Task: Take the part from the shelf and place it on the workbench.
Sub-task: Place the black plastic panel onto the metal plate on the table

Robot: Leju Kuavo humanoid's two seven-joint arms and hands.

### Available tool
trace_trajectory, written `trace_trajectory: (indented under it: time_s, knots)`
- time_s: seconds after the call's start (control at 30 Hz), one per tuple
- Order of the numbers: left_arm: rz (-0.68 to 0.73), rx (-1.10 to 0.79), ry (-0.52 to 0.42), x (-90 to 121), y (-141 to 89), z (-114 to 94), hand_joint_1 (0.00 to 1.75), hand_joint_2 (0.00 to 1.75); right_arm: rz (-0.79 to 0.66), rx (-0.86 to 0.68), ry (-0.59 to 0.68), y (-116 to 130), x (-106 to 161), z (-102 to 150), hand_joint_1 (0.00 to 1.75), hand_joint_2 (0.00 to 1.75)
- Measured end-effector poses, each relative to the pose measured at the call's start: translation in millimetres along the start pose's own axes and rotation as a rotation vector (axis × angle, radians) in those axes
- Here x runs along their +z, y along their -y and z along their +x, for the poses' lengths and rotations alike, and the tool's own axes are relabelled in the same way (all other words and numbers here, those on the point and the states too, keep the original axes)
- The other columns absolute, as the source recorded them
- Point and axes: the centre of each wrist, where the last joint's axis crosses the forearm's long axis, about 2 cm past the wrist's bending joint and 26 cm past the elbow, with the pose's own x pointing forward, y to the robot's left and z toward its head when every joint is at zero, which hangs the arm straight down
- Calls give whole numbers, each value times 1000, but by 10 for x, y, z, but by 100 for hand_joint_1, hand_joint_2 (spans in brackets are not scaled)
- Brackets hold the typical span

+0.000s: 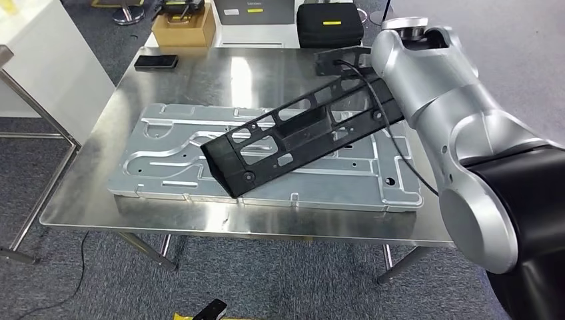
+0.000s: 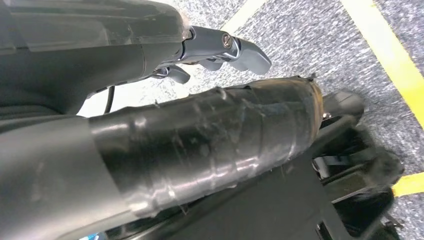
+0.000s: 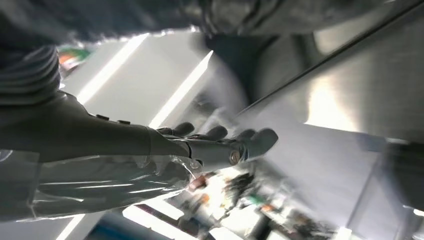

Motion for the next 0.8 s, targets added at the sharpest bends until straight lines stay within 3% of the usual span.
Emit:
trace_trajectory:
  time_s: [0.5, 0.8]
  knots:
    - [-1, 4, 0, -4, 1, -29, 0, 0, 5, -246, 155, 67, 5, -85, 0, 0]
    - [12, 7, -8, -7, 4, -53, 0, 0, 22, -271, 172, 67, -4, -112, 0, 0]
